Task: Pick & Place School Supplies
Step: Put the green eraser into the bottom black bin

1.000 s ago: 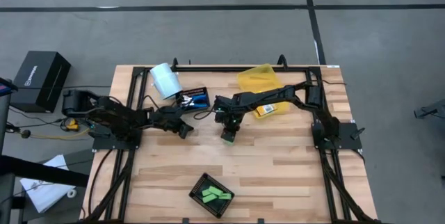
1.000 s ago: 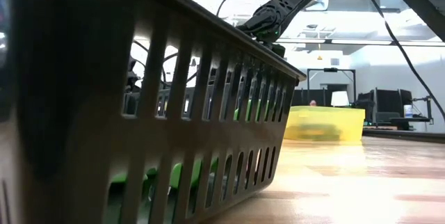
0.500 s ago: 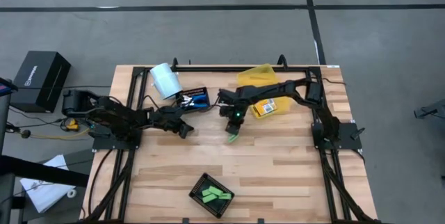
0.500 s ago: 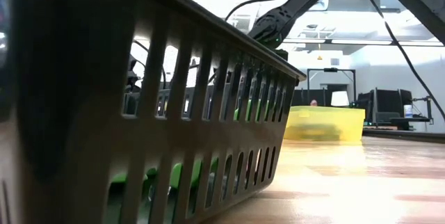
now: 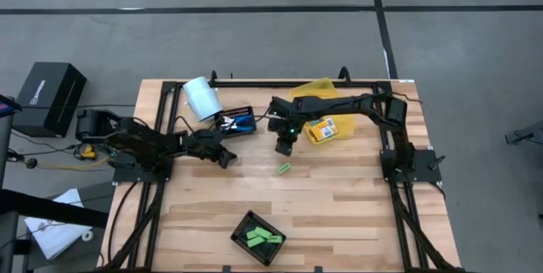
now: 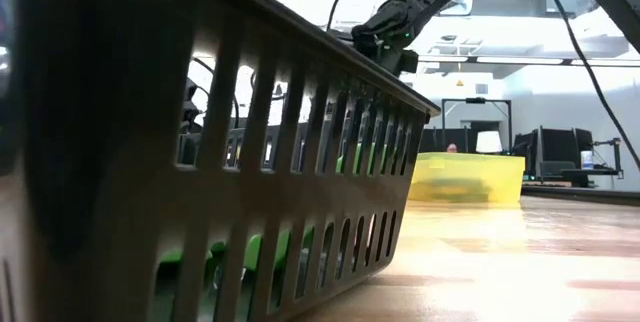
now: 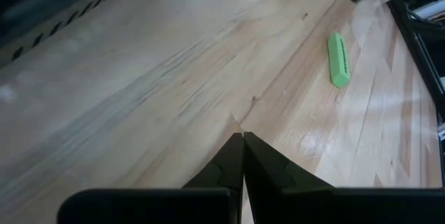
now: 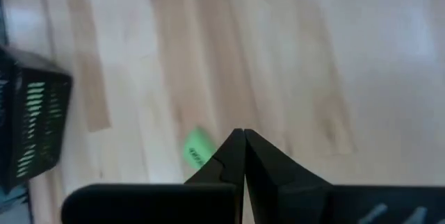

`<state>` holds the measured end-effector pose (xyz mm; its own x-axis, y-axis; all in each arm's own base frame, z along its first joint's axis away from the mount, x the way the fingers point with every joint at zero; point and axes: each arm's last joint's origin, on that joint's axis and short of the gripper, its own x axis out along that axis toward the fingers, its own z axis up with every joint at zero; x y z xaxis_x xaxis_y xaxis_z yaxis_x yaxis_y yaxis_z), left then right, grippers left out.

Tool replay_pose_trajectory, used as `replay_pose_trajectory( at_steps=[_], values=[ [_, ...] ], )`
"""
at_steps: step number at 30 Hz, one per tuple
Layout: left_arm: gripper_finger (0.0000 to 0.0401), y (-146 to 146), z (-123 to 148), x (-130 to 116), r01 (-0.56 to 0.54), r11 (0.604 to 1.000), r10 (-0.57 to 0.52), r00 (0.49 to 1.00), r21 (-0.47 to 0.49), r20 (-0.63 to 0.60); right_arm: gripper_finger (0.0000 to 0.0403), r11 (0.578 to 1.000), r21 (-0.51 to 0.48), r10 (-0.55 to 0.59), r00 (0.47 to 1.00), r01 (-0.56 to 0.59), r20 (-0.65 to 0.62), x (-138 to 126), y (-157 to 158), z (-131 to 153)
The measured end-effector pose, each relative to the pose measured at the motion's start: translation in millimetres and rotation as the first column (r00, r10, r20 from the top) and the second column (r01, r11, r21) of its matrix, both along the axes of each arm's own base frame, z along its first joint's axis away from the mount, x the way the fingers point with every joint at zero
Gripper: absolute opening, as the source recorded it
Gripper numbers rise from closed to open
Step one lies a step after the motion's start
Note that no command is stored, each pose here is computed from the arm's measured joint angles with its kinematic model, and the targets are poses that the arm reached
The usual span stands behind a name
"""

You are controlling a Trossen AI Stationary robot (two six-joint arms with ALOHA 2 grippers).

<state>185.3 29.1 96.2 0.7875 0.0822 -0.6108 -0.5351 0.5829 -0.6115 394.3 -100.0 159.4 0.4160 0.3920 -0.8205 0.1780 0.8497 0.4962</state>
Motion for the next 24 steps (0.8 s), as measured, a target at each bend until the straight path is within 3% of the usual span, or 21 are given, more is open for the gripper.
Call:
replay_pose_trajectory(
  at_steps=[12, 15, 24],
  values=[
    [0.0002, 0.2, 0.6, 0.4, -0.001, 1.0, 0.001, 1.0, 0.005, 0.006, 0.0, 0.991, 0.081, 0.112, 0.991, -0.106, -0.079, 6.6, 38.0, -24.5],
    [0.0002, 0.2, 0.9, 0.6, -0.001, 1.0, 0.001, 1.0, 0.006, 0.01, 0.0, 0.995, 0.088, 0.062, 0.993, -0.053, -0.105, 11.1, 43.8, -31.1],
    [0.0002, -0.1, 8.6, 6.8, 0.037, 0.999, -0.036, 0.995, -0.003, 0.096, 0.0, 0.987, -0.04, -0.155, 0.988, 0.156, 0.024, 9.9, 67.0, 38.7]
  ],
)
